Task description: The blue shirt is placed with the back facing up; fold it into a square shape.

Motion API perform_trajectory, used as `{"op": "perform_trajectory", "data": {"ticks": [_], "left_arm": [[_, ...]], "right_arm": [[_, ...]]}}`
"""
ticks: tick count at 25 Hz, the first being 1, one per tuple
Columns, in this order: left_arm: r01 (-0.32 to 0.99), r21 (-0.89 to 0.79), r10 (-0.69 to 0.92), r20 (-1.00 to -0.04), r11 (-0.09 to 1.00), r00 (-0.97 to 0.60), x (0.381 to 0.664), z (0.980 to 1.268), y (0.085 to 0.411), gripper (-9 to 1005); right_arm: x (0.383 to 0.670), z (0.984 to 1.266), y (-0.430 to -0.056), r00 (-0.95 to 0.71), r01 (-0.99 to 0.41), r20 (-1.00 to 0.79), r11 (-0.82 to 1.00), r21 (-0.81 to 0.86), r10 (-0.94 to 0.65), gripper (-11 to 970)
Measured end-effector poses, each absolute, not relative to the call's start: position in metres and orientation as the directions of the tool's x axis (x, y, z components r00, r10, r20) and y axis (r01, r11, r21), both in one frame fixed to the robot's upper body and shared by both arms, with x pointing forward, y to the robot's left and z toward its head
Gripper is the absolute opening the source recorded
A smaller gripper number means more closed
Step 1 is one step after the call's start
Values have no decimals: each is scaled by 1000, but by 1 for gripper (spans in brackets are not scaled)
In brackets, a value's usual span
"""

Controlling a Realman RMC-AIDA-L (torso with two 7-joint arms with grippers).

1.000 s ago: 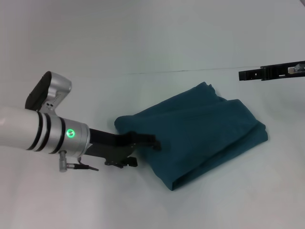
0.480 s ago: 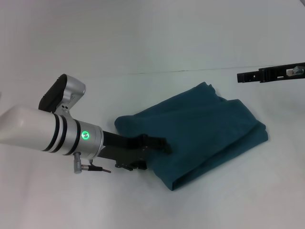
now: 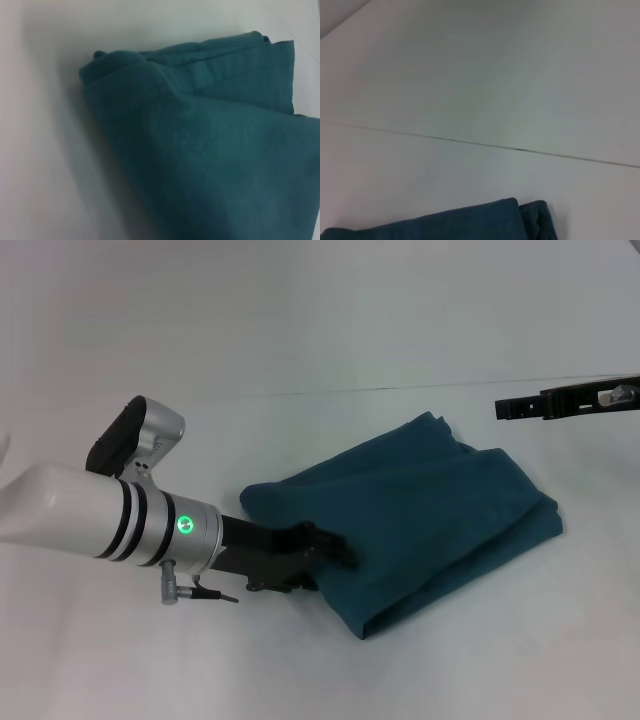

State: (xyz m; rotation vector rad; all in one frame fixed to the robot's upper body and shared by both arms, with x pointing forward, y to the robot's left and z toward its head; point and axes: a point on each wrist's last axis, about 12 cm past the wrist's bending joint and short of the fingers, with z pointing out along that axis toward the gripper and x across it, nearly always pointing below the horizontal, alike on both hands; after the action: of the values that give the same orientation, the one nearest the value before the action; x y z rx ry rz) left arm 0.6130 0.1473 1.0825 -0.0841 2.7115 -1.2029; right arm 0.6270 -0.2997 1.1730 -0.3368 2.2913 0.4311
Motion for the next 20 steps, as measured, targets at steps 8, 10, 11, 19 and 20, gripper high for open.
{"op": "perform_trajectory", "data": {"ticks": [8,10,11,19,20], "left_arm": [[27,-728,-108,-138,685,-985,613,1082,143,543],[27,-728,-108,-138,685,-985,613,1082,143,475],[27,-728,-108,-138,685,-984,613,1082,143,442],[55,-726,-82,-151,685,-985,616,1090,158,239],[58,-724,-81,-156,687,-985,617,1092,164,231]], "right_arm": [[628,1173,-298,-666,-374,-737,906,196,-115,778],[628,1173,-298,-666,-374,-737,906,197,-115,778],[628,1172,-298,-666,-374,-737,906,197,-115,778],[627,1171,-300,-666,-367,-738,910,195,-110,778],[627,1171,-300,-666,-367,-738,910,195,-110,779]]}}
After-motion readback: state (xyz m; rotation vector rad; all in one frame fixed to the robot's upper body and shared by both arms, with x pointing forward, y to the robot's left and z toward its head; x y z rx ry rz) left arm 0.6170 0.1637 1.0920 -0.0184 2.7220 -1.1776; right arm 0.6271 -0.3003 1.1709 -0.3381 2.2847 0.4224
